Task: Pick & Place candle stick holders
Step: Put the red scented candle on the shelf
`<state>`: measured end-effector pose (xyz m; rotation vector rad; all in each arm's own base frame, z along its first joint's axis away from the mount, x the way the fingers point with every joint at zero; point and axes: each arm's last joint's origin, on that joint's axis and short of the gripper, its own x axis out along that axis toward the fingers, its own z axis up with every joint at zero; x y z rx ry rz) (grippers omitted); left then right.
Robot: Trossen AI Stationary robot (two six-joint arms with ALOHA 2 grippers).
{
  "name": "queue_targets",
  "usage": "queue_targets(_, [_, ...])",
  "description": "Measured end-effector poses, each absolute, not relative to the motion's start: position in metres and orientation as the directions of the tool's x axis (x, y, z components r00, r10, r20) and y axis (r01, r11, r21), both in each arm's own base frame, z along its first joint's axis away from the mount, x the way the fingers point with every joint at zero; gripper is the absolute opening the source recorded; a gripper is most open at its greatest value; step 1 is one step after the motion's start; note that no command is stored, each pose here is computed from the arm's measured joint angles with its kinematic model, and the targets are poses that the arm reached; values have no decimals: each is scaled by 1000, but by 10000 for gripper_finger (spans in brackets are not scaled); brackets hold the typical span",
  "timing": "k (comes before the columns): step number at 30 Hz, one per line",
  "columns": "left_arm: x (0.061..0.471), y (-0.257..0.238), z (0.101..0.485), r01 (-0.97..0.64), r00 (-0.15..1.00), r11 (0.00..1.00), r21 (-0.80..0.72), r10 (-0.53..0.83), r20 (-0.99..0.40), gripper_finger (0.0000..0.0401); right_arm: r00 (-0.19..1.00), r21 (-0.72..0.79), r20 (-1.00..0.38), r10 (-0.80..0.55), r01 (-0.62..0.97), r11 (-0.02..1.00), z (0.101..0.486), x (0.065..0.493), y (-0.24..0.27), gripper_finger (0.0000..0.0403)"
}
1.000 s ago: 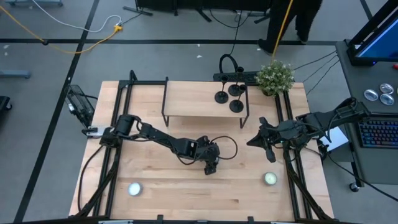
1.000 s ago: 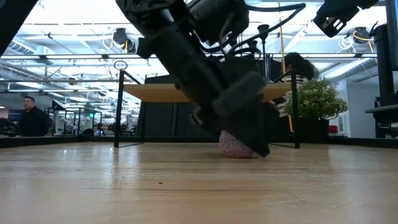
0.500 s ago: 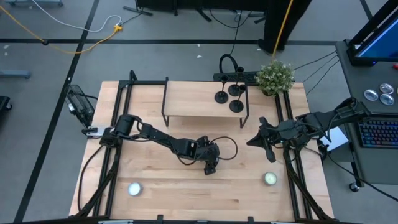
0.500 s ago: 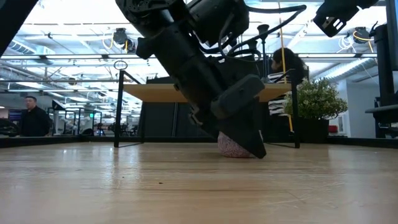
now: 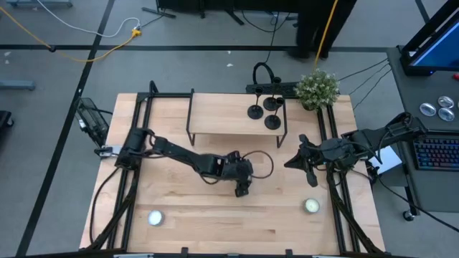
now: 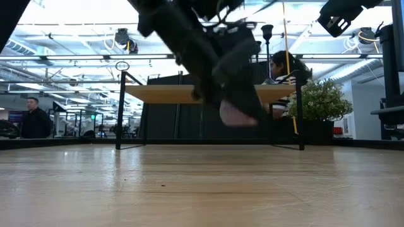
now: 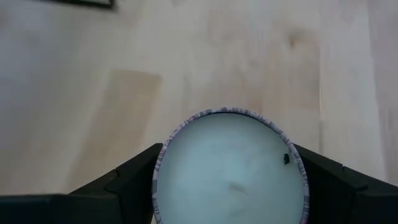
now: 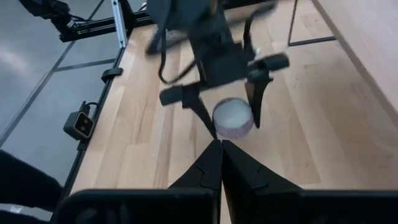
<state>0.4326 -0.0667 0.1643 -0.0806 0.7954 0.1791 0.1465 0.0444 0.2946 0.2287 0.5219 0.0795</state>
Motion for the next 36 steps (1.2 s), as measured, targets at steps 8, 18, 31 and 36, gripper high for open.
queue_targets(8, [400, -32, 260, -334, 753, 942, 14, 277, -597, 294, 875, 216, -475, 95, 11, 976, 295, 147, 43, 0])
queue_targets(18, [339, 47, 327, -660, 574, 732, 169, 636, -516, 294, 877, 217, -472, 96, 10, 976, 295, 147, 43, 0])
queue_targets(31, [307, 141, 301, -828, 314, 546, 131, 643, -699, 294, 877, 222, -470, 96, 12, 975, 296, 147, 43, 0])
queue_targets(36, [309, 156, 287, -833, 290, 540, 122, 613, -735, 294, 881, 211, -468, 72, 32, 977, 296, 147, 43, 0])
